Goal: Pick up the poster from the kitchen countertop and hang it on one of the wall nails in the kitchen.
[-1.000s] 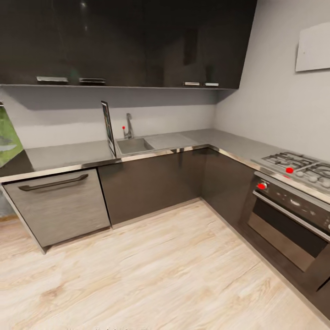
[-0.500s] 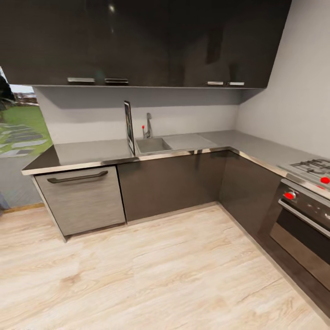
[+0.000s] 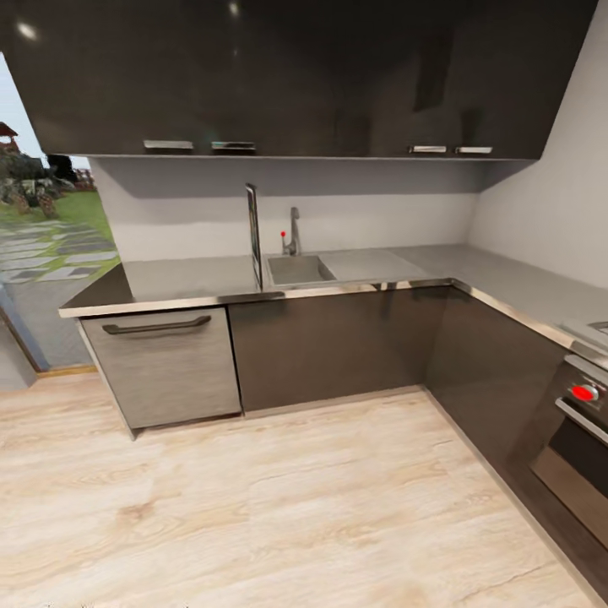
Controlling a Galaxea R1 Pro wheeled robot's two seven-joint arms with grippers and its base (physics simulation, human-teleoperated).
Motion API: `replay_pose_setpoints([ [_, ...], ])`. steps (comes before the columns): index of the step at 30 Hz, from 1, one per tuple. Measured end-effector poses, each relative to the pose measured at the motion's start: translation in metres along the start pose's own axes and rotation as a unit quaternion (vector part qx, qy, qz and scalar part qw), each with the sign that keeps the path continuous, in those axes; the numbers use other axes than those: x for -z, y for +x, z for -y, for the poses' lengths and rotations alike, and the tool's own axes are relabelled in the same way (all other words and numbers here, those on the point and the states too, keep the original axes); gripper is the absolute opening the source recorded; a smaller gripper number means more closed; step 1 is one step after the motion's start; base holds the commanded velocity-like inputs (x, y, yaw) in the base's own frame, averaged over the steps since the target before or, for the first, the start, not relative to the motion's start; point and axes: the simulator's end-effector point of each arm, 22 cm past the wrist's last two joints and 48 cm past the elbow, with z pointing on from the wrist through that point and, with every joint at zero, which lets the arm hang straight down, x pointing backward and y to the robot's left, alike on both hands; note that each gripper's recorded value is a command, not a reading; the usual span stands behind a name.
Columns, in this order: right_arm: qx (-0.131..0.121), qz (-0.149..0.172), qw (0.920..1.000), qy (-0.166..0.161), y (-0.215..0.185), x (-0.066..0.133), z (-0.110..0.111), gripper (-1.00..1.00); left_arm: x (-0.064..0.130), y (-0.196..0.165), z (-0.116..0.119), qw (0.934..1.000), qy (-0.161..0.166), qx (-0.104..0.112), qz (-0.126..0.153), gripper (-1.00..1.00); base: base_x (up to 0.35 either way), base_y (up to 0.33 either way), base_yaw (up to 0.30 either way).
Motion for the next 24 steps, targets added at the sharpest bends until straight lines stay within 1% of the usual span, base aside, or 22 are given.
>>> replay_pose_setpoints([
  [4,0.0,-0.002,1.0,0.0,0.001,0.0,0.0,1.0,0.0,0.001,0.0,1.0,0.0,0.0,-0.001,1.0,0.021,-0.021,0.245],
  [9,0.001,-0.004,1.0,0.0,0.003,0.0,0.002,1.0,0.0,0.001,0.0,1.0,0.0,0.0,-0.001,1.0,0.06,-0.004,0.073],
  [13,0.003,-0.004,1.0,0.002,0.004,0.0,0.006,1.0,0.0,0.001,-0.002,1.0,-0.002,0.002,-0.001,1.0,0.25,-0.001,0.016],
  [19,0.004,-0.004,1.0,0.002,0.004,0.0,0.008,1.0,0.0,0.002,-0.012,0.9998,-0.011,0.017,-0.002,1.0,0.317,0.0,0.004],
  [24,0.002,-0.004,1.0,0.003,0.004,0.0,0.008,1.0,0.0,0.002,-0.014,0.9997,-0.014,0.021,-0.002,1.0,0.336,0.0,0.0],
])
